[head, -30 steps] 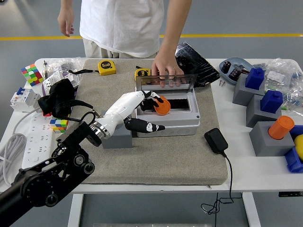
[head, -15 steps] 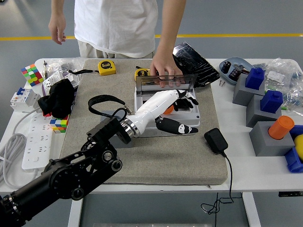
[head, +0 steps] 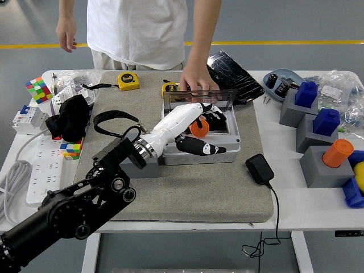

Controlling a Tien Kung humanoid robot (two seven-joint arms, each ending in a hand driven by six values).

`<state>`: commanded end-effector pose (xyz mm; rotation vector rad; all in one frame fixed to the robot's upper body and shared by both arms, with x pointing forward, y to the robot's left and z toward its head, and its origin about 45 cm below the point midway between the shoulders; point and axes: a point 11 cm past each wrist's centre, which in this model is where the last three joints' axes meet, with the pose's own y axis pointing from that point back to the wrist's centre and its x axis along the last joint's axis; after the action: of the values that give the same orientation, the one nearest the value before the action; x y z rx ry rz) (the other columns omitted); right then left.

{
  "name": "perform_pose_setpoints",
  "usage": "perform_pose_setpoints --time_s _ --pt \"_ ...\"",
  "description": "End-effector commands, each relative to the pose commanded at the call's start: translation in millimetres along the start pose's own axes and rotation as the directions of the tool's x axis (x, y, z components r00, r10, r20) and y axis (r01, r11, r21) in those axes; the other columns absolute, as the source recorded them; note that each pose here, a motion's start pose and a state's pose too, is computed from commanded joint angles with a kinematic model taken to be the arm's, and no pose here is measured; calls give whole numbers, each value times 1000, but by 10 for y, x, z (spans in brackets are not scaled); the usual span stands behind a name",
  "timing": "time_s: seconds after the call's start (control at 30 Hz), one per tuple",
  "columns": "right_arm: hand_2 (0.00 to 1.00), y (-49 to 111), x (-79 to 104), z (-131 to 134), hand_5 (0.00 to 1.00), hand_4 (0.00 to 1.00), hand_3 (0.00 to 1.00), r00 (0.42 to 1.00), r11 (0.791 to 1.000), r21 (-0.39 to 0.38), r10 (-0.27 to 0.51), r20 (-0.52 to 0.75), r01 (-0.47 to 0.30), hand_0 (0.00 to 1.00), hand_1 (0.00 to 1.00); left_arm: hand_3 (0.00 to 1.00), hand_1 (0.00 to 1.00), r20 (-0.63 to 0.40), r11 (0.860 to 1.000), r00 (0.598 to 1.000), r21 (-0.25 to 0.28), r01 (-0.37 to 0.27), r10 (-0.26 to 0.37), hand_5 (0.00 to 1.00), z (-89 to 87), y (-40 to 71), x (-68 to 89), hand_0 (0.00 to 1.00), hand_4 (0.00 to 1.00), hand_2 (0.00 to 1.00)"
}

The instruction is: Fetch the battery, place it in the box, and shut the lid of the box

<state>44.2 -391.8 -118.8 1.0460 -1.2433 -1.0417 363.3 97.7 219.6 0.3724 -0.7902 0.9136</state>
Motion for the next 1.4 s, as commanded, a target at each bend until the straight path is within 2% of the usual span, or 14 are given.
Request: perform_pose_setpoints --time_s 0.13,0.23,0.37,0.47,0.57,0.7,1.0,1.23,1.33,1.4 --pt "673 1 3 -7 587 993 605 1000 1000 2 1 0 -1 637 664 629 577 20 998 999 51 -27 26 319 -196 93 133 384 998 577" --pt "673 1 4 -5 588 993 605 1000 1000 2 1 1 -1 638 664 628 574 39 996 999 80 -30 27 318 -303 146 162 384 998 578" --pt "673 -1 4 5 588 993 605 1000 1000 0 1 0 -1 638 664 628 574 49 995 999 101 -24 19 318 -374 190 145 384 998 578" --pt "672 -1 6 12 590 992 605 1000 1000 -2 2 -3 -2 639 664 628 572 48 995 999 101 -2 -3 321 -367 188 72 383 998 578" --pt "672 -2 4 17 590 992 605 1000 1000 -3 2 -6 -2 639 664 628 572 42 996 999 87 27 -30 321 -309 154 -38 383 998 578" --pt "673 -1 1 6 590 991 604 1000 1000 -2 2 -10 -2 639 665 628 572 36 996 997 54 64 -66 321 -171 55 -184 384 998 578" --pt "672 1 3 1 590 990 604 1000 1000 -3 2 -20 -2 635 664 627 571 2 994 995 -47 103 -103 329 226 -239 -377 381 998 577" --pt "672 -1 5 12 592 990 604 1000 1000 -6 2 -28 -2 639 665 626 570 12 992 993 -43 115 -114 332 187 -321 -353 382 998 577" --pt "672 -3 -1 22 592 990 604 1000 1000 -5 1 -25 -1 639 665 626 570 3 994 995 -47 95 -95 332 198 -320 -304 382 998 577" --pt "672 -5 -5 40 591 990 604 1000 1000 -9 -2 -12 2 638 665 626 570 3 997 998 -51 66 -66 332 211 -337 -214 385 998 577"
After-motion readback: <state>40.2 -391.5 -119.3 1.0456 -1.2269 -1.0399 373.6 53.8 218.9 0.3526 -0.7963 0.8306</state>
